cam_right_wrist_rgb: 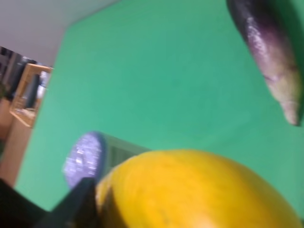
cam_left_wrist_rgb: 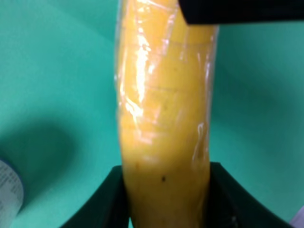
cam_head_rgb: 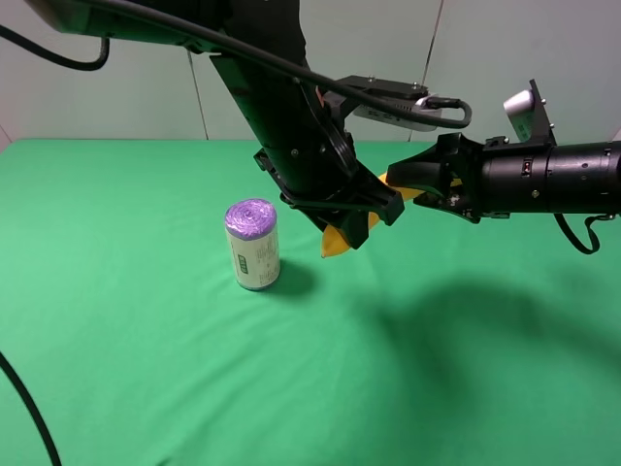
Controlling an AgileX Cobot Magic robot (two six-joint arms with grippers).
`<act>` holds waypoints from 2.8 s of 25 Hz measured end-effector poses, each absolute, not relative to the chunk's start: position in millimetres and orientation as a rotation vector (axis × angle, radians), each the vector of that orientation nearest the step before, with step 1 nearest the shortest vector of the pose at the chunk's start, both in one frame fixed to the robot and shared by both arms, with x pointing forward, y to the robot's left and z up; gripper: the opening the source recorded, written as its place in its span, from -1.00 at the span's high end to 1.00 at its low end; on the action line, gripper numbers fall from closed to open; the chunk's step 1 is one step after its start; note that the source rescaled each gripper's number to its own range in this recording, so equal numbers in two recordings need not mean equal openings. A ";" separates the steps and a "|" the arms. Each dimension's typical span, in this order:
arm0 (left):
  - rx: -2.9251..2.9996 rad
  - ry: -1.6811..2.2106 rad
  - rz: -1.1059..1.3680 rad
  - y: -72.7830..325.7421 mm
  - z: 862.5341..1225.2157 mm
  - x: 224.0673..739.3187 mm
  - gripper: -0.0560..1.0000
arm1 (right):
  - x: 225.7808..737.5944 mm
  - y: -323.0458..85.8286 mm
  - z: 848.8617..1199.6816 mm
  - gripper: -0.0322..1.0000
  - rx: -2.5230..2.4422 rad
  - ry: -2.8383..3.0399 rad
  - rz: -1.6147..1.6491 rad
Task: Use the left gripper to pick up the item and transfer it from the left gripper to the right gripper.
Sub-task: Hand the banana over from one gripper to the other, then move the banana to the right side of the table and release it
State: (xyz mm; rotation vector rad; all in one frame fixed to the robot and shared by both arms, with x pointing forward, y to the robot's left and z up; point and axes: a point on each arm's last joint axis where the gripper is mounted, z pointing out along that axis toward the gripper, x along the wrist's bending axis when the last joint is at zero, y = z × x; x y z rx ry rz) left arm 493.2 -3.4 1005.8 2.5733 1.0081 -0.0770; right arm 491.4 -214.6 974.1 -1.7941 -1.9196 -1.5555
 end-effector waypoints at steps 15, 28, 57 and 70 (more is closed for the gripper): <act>2.575 1.008 -0.077 -3.5 1005.4 493.3 0.89 | 491.6 -214.3 974.7 0.34 -1.796 -1.904 -1.561; 2.571 0.995 -0.093 -5.1 1006.2 491.5 -0.88 | 493.1 -217.7 971.0 0.87 -1.848 -1.941 -1.528; 2.732 1.007 0.283 45.3 1064.5 481.4 -0.99 | 493.1 -217.8 970.9 0.87 -1.878 -1.891 -1.516; 2.702 1.165 0.411 81.2 1082.1 482.1 -0.99 | 492.8 -217.1 971.4 0.87 -1.869 -1.883 -1.518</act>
